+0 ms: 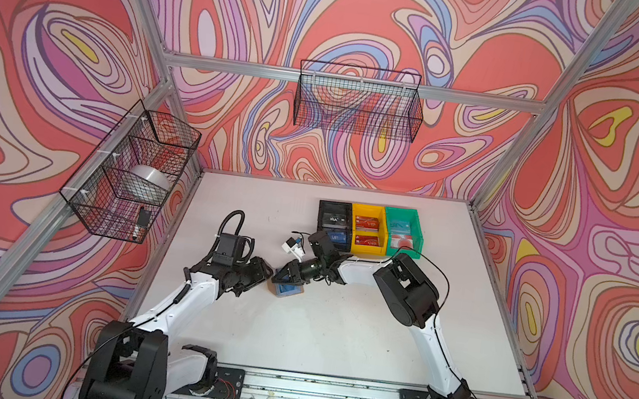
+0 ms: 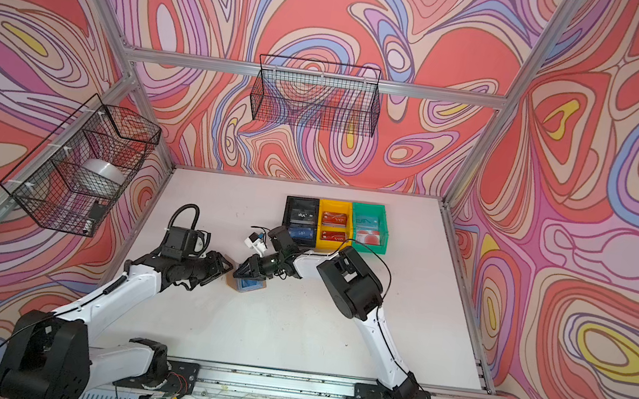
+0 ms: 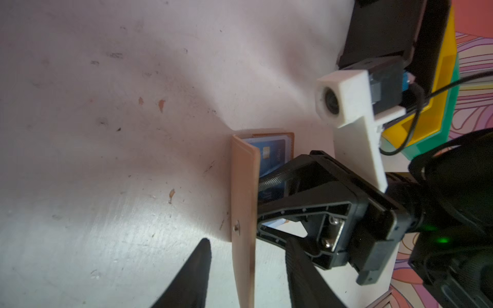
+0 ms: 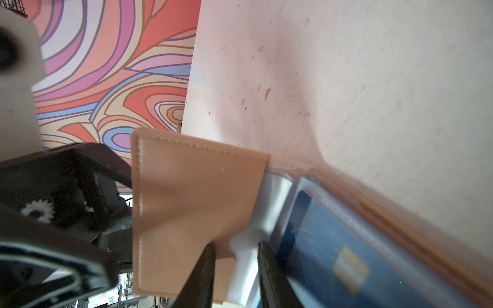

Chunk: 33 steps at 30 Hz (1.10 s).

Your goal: Take the credit cards out of the card holder

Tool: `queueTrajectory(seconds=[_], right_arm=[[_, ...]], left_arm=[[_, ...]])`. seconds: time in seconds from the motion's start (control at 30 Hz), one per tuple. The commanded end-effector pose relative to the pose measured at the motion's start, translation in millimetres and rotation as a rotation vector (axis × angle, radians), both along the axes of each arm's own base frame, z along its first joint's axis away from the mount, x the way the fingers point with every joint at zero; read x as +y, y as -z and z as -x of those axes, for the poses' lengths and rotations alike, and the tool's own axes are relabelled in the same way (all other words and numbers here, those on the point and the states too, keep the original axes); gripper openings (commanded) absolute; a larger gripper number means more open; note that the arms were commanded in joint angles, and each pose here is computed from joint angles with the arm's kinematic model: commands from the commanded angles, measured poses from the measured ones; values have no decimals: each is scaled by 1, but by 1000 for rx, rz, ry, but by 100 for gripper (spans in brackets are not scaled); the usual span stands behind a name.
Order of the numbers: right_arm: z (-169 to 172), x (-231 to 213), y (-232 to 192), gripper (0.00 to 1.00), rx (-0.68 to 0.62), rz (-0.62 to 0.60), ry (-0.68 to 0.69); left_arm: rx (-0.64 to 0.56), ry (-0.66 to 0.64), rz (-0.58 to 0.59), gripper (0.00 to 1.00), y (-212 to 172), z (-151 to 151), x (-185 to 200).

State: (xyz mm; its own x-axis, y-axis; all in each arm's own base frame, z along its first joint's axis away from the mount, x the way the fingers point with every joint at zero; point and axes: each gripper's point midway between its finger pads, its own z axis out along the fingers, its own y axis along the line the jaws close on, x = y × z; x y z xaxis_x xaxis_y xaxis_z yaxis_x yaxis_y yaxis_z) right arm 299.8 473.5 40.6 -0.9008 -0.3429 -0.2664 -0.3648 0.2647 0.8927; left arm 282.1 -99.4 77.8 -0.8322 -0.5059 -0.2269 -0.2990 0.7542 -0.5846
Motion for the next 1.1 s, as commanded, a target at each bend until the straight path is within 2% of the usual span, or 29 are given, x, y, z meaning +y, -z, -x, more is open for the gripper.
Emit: queueTrajectory(seconds=[0.0, 0.2, 0.37, 0.63, 0.7, 0.73, 0.8, 1.07], right_arm=[[9, -5, 26, 31, 30, 66, 4], [10, -12, 10, 31, -17, 75, -3], [7, -29, -6, 33, -106, 178, -6], [-23, -79, -25, 34, -240, 369, 106], [-29, -92, -29, 34, -235, 381, 127], [-30, -95, -30, 34, -233, 385, 130], [-32, -103, -27, 34, -236, 409, 135], [-35, -112, -14, 33, -237, 463, 127]], left_arm=[[35, -8, -15, 40, 14, 5, 4], [80, -6, -22, 20, 32, 10, 5], [75, -4, 1, 3, 39, 6, 1], [91, 4, 68, 0, 52, 3, -9], [81, 2, 79, 0, 50, 0, -11], [112, -3, 77, 0, 60, 11, -10], [108, 0, 83, 0, 61, 13, -14], [116, 50, 86, 0, 68, 15, -35]])
